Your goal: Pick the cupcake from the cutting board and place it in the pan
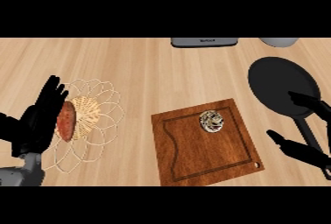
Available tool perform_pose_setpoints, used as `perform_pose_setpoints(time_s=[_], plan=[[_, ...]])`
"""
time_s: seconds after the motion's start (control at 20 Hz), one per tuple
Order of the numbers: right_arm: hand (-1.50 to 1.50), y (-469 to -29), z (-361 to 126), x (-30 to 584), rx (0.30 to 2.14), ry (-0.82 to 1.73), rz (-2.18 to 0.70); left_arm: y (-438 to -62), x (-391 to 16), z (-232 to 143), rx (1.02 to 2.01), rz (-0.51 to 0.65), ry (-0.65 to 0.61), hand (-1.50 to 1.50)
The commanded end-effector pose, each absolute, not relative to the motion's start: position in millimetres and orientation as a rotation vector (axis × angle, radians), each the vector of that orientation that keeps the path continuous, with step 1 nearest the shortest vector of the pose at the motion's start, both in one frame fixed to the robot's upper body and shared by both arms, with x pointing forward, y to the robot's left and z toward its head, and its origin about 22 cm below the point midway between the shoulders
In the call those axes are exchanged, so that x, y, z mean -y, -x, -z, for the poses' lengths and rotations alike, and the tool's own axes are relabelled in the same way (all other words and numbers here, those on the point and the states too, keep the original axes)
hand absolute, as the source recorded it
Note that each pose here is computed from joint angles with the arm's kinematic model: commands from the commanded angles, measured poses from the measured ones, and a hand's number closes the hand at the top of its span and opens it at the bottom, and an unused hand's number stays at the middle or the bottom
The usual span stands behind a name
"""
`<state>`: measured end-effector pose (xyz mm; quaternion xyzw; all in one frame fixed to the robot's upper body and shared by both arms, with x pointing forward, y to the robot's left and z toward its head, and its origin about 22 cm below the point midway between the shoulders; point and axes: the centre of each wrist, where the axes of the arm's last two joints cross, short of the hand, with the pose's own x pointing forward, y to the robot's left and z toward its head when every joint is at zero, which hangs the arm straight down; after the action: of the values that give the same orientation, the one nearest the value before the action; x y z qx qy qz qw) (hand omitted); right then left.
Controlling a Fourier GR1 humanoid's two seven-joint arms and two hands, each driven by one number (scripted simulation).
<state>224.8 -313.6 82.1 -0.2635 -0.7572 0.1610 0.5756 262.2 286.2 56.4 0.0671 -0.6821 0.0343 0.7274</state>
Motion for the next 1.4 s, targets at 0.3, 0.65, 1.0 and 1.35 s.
perform_pose_setpoints(time_s=[0.3, 0.65, 1.0, 1.35], plan=[[-1.50, -223, -160, 291, 1.632, 0.763, -0.672, -275, -252, -57, 1.528, -0.039, -0.096, 0.00], [-1.50, -263, -172, 264, 1.366, 0.865, -0.948, -284, -267, -75, 1.531, -0.015, -0.082, 0.00], [-1.50, -269, -163, 224, 1.020, 0.690, -1.213, -288, -267, -57, 1.531, -0.028, -0.081, 0.00], [-1.50, -277, -158, 194, 0.957, 0.660, -1.306, -288, -279, -61, 1.503, -0.032, -0.107, 0.00]])
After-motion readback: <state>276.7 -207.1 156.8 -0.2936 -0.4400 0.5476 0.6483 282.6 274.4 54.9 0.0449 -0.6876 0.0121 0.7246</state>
